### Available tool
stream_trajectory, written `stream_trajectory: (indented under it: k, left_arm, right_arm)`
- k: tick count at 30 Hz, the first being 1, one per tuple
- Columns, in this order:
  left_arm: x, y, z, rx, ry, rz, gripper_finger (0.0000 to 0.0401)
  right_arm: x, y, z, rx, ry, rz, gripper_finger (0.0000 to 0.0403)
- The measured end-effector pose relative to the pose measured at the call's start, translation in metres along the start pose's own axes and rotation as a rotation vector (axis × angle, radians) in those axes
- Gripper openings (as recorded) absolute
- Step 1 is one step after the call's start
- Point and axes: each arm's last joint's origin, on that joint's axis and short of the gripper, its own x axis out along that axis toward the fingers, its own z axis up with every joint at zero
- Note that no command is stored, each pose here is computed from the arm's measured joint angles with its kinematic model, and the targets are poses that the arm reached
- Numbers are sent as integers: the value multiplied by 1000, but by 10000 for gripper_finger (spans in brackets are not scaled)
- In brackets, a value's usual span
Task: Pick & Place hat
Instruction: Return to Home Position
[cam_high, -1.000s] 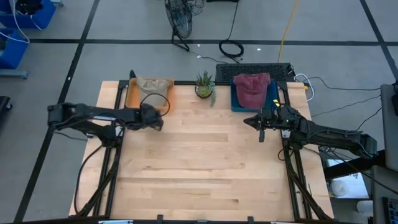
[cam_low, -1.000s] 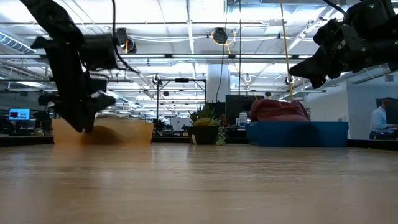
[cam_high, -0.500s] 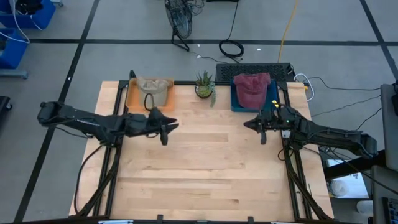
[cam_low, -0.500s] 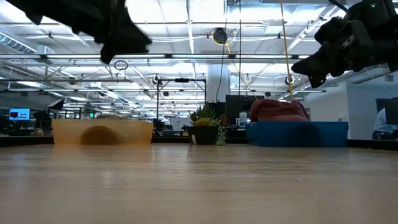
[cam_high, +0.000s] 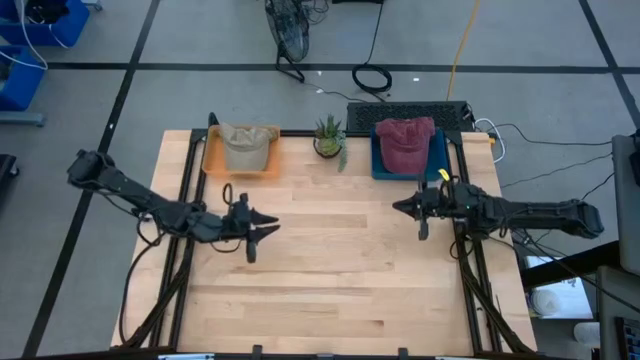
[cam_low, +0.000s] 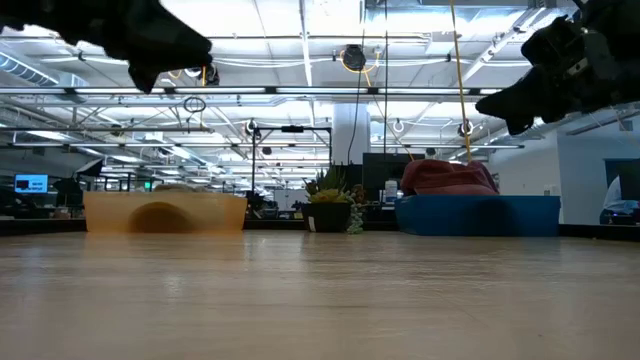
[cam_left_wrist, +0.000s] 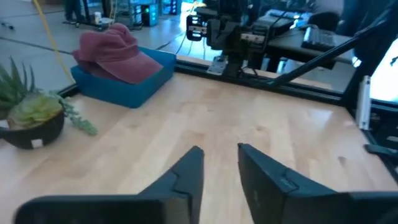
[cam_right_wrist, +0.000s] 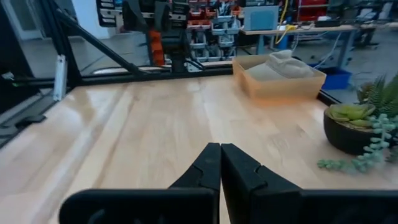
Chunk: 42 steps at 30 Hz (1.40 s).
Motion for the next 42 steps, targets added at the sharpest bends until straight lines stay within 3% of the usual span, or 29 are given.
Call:
stream_trajectory:
  k: [6, 8, 21, 29, 42]
  left_arm:
    - [-20, 10, -19, -50, -83, -62, 19]
    - [-29, 16, -22, -60, -115, -75, 7]
    - [-61, 62, -41, -56, -278, -142, 6]
    - [-58, 77, -54, -49, -164, -122, 5]
    - [-61, 89, -52, -62, -178, -123, 10]
  right_arm:
    - [-4, 11, -2, -53, -56, -27, 0]
    - [-6, 14, 1, -60, -86, -23, 0]
    - [-24, 18, 1, -76, -133, 35, 0]
    - [-32, 19, -3, -53, -113, 107, 0]
    - [-27, 24, -14, -62, -151, 196, 0]
